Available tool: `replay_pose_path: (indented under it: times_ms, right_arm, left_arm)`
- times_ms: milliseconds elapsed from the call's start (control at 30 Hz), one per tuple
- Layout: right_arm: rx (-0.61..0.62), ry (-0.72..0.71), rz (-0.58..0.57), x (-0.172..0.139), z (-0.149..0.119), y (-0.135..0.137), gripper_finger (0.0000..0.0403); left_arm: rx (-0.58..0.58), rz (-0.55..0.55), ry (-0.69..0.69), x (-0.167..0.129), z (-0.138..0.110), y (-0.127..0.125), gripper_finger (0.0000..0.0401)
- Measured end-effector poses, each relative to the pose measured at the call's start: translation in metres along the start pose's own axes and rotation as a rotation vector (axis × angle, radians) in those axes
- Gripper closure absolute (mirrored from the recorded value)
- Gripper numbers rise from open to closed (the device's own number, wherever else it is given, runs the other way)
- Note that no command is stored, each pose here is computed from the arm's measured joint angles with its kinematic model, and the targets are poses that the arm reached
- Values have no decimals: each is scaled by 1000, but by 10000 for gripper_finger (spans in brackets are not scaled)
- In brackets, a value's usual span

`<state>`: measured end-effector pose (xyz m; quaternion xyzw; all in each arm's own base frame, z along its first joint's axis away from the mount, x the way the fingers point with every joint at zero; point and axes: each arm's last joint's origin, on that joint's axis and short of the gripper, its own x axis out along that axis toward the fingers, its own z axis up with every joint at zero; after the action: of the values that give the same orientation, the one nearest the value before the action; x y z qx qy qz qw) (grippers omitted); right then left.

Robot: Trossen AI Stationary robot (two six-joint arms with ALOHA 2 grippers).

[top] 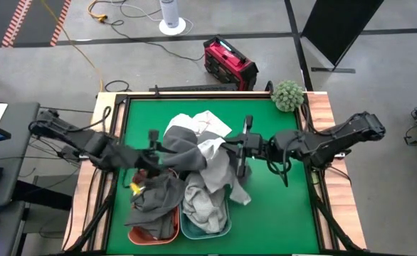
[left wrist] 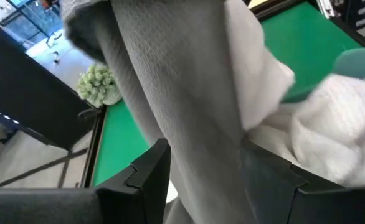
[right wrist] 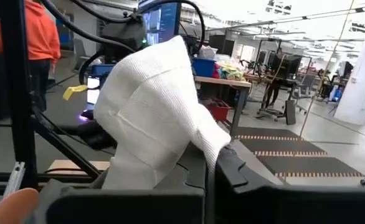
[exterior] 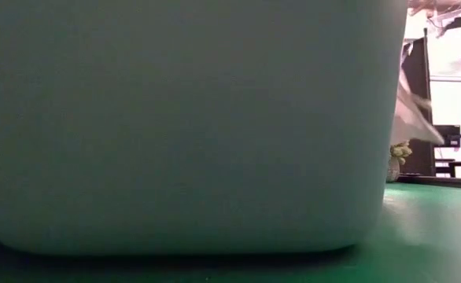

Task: Sort towels by color in basket
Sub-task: Put the white towel into the green bin

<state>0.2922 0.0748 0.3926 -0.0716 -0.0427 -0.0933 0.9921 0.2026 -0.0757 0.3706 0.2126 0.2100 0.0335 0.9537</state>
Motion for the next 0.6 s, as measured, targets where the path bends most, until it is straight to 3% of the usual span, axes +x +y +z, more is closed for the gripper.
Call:
replay_pose_path:
  times_ms: [233, 367, 500, 600]
  right_arm:
    - [-8, 21, 24, -3, -1, 6, 382]
    - [-6, 17, 42, -5, 0, 10, 382]
    - [-7, 17, 45, -5, 0, 11, 382]
    - [-7, 25, 10, -5, -1, 10, 372]
  left_arm:
    - [-141, 19, 34, 56, -9, 36, 225]
    - [-205, -126, -13, 86, -15, 49, 225]
    - [-185, -233, -24, 110, -21, 50, 229]
    - [-117, -249, -34, 116, -23, 48, 267]
